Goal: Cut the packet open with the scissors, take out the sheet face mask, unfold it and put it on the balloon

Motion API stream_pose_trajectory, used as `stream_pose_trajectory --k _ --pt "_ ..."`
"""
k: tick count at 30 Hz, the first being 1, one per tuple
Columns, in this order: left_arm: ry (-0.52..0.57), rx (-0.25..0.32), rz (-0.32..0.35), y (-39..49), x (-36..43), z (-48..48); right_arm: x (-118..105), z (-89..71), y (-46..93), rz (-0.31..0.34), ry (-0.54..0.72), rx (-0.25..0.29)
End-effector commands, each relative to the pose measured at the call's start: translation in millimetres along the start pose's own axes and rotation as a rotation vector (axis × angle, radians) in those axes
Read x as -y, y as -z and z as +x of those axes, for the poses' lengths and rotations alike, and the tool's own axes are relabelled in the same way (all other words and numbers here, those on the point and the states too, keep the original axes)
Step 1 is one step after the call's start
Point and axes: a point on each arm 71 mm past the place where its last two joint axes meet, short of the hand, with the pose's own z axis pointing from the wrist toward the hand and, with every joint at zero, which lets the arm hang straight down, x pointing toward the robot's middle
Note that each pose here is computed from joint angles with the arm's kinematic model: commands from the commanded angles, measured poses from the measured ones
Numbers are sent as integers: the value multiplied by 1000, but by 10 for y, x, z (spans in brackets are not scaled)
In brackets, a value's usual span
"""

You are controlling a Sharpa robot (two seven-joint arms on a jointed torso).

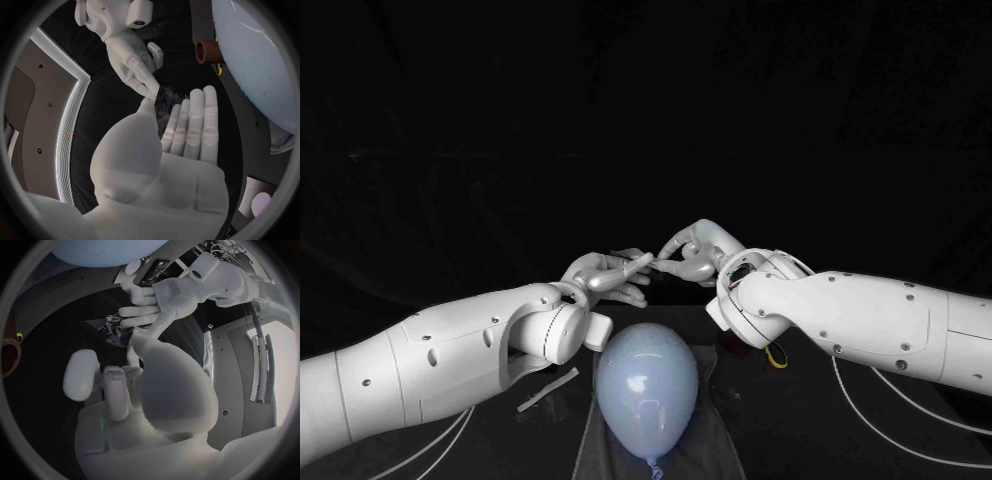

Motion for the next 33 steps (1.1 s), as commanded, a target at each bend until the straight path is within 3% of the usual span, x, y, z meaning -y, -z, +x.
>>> stream_pose_trajectory --k 1,33 --pt "5 -16 43 0 41 6 -10 -1 -4 -16 9 -5" --pt "1 15 46 -6 36 -41 23 -39 11 -14 7 1"
